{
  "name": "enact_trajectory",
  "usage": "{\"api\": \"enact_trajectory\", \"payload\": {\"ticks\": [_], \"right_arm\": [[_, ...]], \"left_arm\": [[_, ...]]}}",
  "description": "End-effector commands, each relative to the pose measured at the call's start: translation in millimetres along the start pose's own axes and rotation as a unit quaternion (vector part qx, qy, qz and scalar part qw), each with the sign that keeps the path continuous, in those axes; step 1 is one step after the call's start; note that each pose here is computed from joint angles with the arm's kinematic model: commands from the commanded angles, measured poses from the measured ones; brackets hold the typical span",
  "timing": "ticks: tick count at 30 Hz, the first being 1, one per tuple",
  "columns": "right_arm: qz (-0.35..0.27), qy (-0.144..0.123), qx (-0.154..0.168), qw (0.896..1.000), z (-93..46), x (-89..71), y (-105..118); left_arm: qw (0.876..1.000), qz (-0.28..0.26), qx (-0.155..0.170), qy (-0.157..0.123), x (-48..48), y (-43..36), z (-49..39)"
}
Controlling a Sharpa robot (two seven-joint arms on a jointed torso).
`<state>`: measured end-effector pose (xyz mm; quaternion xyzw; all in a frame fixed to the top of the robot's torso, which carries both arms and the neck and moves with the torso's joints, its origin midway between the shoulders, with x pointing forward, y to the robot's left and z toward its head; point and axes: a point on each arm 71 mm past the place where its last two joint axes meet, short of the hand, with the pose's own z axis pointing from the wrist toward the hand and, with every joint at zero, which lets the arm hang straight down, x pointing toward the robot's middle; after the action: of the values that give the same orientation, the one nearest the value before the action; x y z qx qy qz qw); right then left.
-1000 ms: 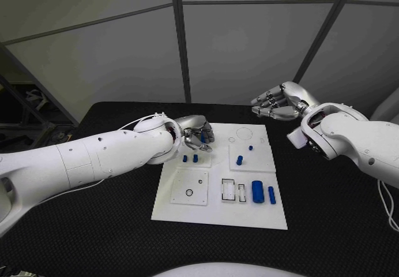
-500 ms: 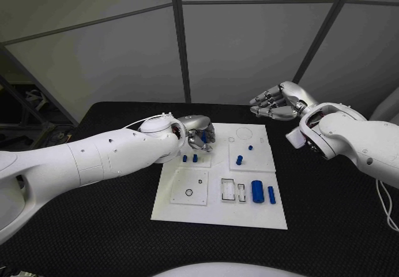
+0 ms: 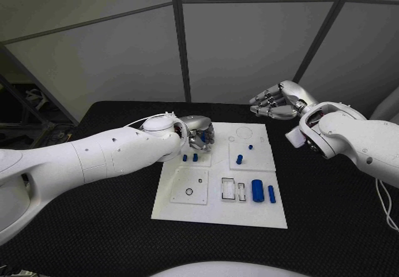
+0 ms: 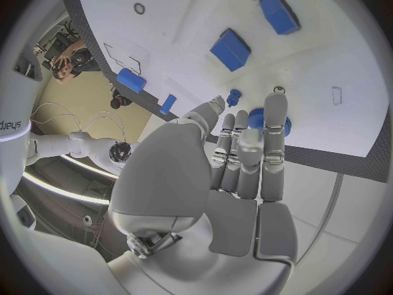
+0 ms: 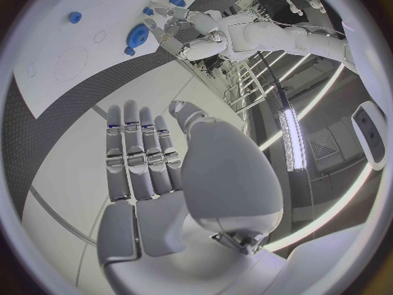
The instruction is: Assemble the parts on the task board
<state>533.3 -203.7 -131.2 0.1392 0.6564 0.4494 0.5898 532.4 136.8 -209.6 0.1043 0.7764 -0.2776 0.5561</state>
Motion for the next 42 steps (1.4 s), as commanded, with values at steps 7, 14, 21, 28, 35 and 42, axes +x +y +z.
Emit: {"api": "enact_trajectory", "payload": {"ticks": [7,14,21,28,35,42], "right_arm": [[-0.001,0.001,-0.007,1.0,1.1,0.6,2.4],[0.0,0.002,-0.007,1.0,1.4,1.1,2.6],[0.0,0.002,-0.007,1.0,1.6,1.4,2.8],[0.0,0.003,-0.007,1.0,1.6,1.8,3.0],[0.0,0.003,-0.007,1.0,1.4,1.8,3.2],[0.0,0.004,-0.007,1.0,1.3,1.9,3.4]], "left_arm": [[1.0,0.01,-0.012,0.026,3.1,1.5,1.0],[0.999,0.011,-0.015,0.032,4.1,1.4,1.8],[0.999,0.011,-0.015,0.037,5.4,0.9,3.4],[0.999,0.011,-0.017,0.037,6.4,1.6,5.3],[0.999,0.012,-0.021,0.044,7.6,2.8,6.6],[0.998,0.012,-0.024,0.05,9.1,2.9,7.1]]}}
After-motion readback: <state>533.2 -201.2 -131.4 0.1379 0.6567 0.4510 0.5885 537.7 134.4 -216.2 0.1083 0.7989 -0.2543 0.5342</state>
